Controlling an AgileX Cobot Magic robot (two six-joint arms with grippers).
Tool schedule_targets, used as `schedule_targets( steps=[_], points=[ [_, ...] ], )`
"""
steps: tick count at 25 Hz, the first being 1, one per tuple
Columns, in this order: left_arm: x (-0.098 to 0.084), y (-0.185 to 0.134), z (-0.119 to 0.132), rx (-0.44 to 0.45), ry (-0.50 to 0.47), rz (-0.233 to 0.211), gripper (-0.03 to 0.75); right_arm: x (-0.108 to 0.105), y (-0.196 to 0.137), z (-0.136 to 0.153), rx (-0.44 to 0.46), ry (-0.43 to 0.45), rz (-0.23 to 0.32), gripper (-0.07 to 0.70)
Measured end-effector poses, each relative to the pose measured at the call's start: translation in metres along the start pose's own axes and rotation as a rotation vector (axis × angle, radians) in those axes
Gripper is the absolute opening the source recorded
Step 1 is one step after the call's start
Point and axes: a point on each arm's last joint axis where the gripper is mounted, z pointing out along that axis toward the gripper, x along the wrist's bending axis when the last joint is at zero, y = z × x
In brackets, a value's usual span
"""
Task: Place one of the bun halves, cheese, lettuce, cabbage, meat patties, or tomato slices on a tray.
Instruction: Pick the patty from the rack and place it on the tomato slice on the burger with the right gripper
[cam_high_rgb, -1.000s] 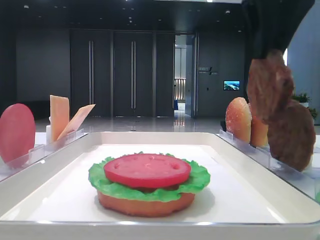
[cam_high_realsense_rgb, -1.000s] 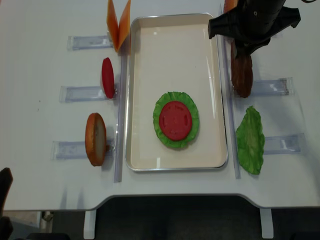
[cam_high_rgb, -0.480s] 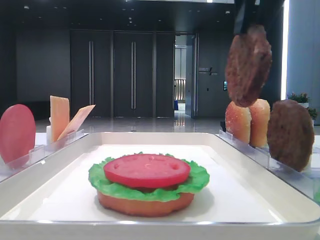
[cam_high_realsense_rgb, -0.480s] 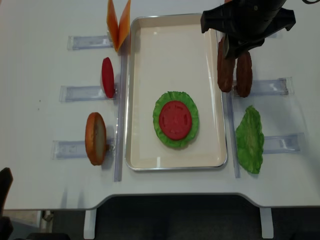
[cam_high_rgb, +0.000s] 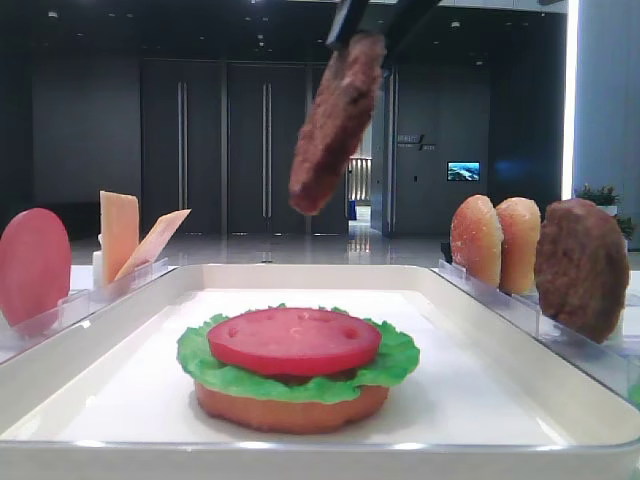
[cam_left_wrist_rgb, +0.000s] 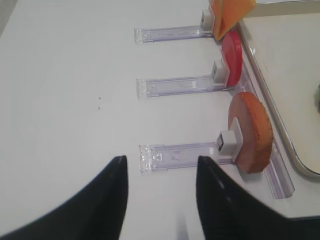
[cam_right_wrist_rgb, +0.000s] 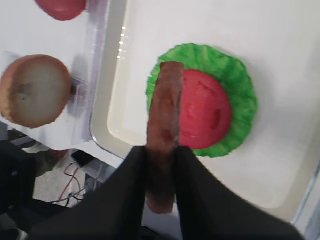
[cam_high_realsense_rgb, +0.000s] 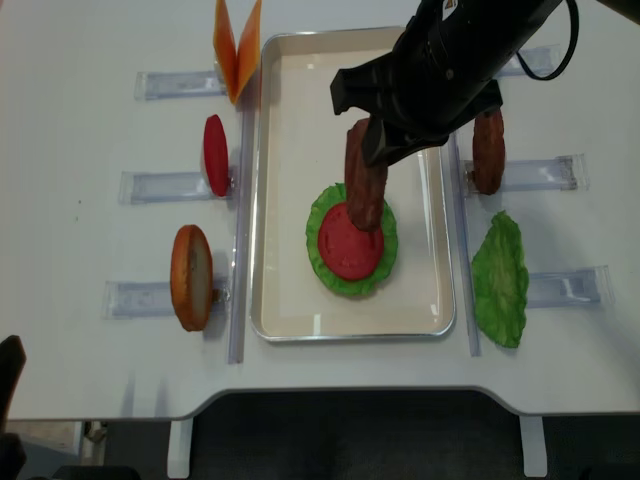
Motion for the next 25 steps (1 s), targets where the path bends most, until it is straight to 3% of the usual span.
schedule_targets(
  steps=[7,15,25],
  points=[
    [0.000,0.000,0.000,0.000,0.000,0.000,0.345,0.009,-0.008,0.017,-0.007,0.223,-0.025,0.138],
    [0.000,0.000,0.000,0.000,0.000,0.000,0.345,-0.004,-0.020,0.037,-0.020,0.321,-0.028,0.138],
    [0.000,0.000,0.000,0.000,0.000,0.000,0.345,-0.025,-0.010,0.036,-0.068,0.332,-0.027,0.136]
  ],
)
